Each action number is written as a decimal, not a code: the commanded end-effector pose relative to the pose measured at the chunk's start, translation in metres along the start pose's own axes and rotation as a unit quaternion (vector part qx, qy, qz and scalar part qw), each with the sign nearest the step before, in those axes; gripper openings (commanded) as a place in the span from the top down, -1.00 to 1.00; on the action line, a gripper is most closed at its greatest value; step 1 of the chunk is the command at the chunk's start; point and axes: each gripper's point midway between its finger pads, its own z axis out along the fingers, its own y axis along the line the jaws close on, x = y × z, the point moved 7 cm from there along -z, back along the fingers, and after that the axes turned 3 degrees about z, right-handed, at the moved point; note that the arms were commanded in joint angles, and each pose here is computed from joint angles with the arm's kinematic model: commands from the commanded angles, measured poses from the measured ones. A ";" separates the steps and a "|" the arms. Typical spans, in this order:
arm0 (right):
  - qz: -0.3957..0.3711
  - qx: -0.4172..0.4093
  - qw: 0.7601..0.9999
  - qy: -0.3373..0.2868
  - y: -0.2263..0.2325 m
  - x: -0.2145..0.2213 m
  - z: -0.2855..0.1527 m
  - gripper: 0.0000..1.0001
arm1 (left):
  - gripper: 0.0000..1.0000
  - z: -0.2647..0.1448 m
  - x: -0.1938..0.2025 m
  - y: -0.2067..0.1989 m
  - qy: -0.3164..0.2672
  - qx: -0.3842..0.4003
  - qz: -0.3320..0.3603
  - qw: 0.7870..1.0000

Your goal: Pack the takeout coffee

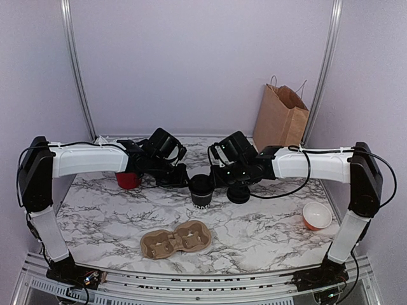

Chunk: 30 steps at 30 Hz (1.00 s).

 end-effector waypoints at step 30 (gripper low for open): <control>0.005 -0.010 0.998 0.062 0.000 0.061 0.030 0.74 | 0.67 0.053 0.117 0.053 0.209 -0.109 0.032 0.971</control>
